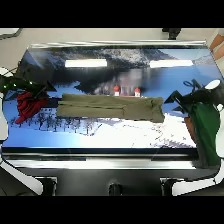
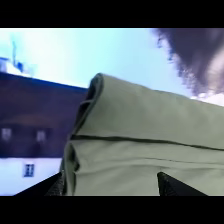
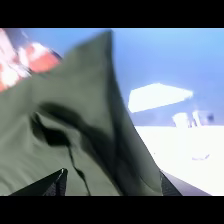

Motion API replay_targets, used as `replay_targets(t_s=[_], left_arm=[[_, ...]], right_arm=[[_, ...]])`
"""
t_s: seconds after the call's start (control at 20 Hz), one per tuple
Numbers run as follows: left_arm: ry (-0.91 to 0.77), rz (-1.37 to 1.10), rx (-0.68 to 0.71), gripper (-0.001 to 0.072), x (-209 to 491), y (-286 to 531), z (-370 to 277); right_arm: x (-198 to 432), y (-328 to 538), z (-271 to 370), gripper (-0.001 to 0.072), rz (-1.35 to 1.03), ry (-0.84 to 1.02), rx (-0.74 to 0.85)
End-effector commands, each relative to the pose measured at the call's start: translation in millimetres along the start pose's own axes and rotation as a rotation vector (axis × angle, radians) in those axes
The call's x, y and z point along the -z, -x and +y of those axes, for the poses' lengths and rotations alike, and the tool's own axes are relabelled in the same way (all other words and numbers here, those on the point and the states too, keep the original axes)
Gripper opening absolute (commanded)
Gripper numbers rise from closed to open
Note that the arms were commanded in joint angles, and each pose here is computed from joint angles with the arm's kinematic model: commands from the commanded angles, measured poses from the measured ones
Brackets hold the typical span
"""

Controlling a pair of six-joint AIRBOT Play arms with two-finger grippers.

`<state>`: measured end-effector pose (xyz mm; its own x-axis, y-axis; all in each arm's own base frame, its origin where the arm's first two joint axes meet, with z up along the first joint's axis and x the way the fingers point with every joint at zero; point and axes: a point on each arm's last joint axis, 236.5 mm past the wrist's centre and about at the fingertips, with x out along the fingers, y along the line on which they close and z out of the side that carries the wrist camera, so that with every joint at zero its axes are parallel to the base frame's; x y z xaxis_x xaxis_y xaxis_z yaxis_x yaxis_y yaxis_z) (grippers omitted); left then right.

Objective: Fold the shirts.

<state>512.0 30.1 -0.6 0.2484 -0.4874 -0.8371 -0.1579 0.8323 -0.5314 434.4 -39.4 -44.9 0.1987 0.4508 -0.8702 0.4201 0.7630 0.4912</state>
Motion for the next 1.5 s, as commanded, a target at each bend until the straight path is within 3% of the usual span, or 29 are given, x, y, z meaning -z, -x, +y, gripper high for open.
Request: replay_targets(t_s=[0.0,0.15,0.35,0.6,0.65,0.7,0.75,0.8,0.9,1.0,1.05,1.25,1.45], left_arm=[[-0.032,-0.029,0.004,0.0709,2,30,-19],[-0.080,-0.057,0.006,0.0709,4,46,-42],[-0.135,-0.066,0.012,0.0708,10,51,-69],[-0.200,-0.021,0.027,0.0708,24,35,-101],[-0.224,0.001,0.031,0.0708,30,31,-109],[-0.258,0.027,0.035,0.0706,38,26,-117],[-0.294,0.051,0.039,0.0673,45,20,-127],[-0.327,0.069,0.045,0.0550,51,14,-136],[-0.381,0.105,0.056,0.0290,64,-2,-157],[-0.446,0.161,0.074,0.0083,83,-28,-181],[-0.470,0.185,0.090,0.0033,95,-48,-196],[-0.546,0.305,0.212,0.0033,160,-122,-254],[-0.480,0.372,0.264,0.0032,202,-171,-276]], right_arm=[[27,-17,-19,0.0711,0.149,-0.026,-0.068],[26,-42,-3,0.0712,0.193,-0.055,-0.211],[21,-63,-4,0.0713,0.189,-0.074,-0.209],[27,-81,44,0.0703,0.178,0.020,-0.270],[27,-88,52,0.0646,0.168,0.027,-0.261],[27,-92,61,0.0505,0.158,0.024,-0.253],[29,-93,72,0.0236,0.153,0.027,-0.250],[30,-88,83,0.0064,0.147,0.038,-0.252],[34,-68,107,0.0037,0.104,0.113,-0.255],[46,-39,130,0.0035,0.065,0.215,-0.235],[56,-23,142,0.0035,0.048,0.259,-0.219],[94,39,176,0.0035,-0.046,0.376,-0.151],[127,91,190,0.0035,-0.103,0.394,-0.150]])
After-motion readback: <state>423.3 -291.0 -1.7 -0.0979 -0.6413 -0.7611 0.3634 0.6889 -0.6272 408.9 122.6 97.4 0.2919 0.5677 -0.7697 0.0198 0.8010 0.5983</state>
